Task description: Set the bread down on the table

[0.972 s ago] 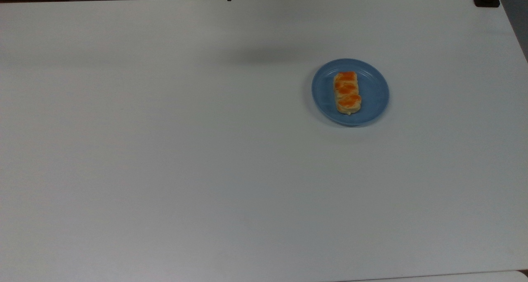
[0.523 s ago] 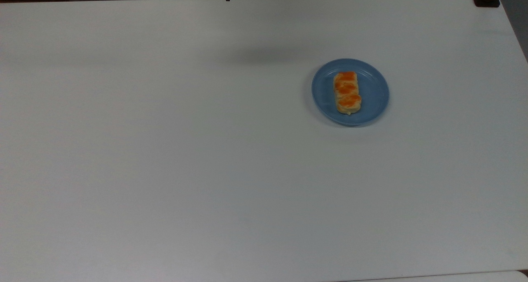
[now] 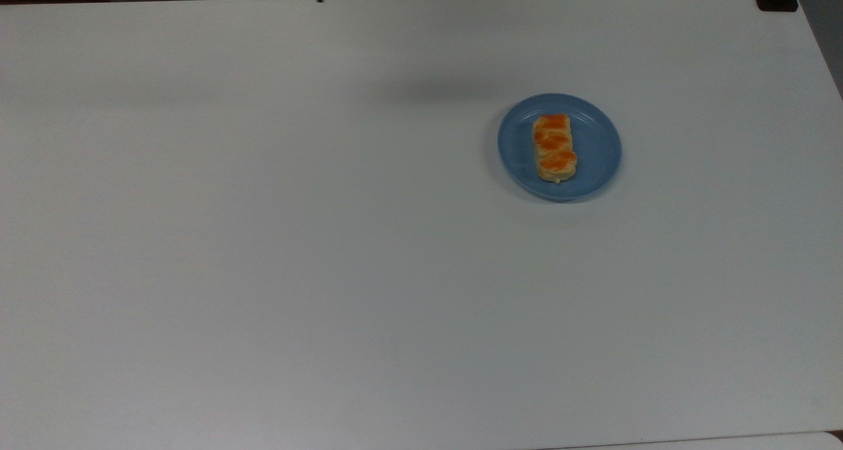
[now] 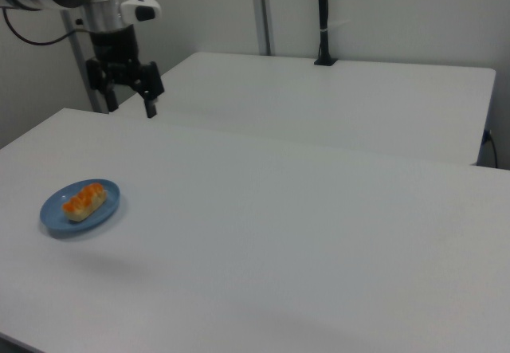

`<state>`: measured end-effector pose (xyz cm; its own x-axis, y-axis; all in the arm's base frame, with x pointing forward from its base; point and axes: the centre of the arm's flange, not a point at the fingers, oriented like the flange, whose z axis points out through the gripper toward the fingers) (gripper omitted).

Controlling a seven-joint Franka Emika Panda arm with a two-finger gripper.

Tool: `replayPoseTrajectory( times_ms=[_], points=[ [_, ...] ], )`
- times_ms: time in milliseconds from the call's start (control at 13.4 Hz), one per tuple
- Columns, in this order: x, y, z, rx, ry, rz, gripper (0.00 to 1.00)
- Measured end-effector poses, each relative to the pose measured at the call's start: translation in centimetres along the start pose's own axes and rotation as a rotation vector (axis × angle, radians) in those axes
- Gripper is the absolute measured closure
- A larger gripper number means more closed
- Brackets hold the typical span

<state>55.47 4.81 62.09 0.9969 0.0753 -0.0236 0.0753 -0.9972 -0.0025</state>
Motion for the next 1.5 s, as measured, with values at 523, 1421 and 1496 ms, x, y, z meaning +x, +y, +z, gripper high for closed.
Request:
replayPoseTrajectory(
  times_ms=[523,1421,1496],
  points=[
    [-2.8,-19.1,1.2,0.022,0.021,-0.01,0.0],
    [3.4,-26.9,25.7,-0.007,-0.039,-0.048,0.0],
    [3.7,-27.1,26.8,-0.011,-0.019,-0.028,0.0]
  ],
)
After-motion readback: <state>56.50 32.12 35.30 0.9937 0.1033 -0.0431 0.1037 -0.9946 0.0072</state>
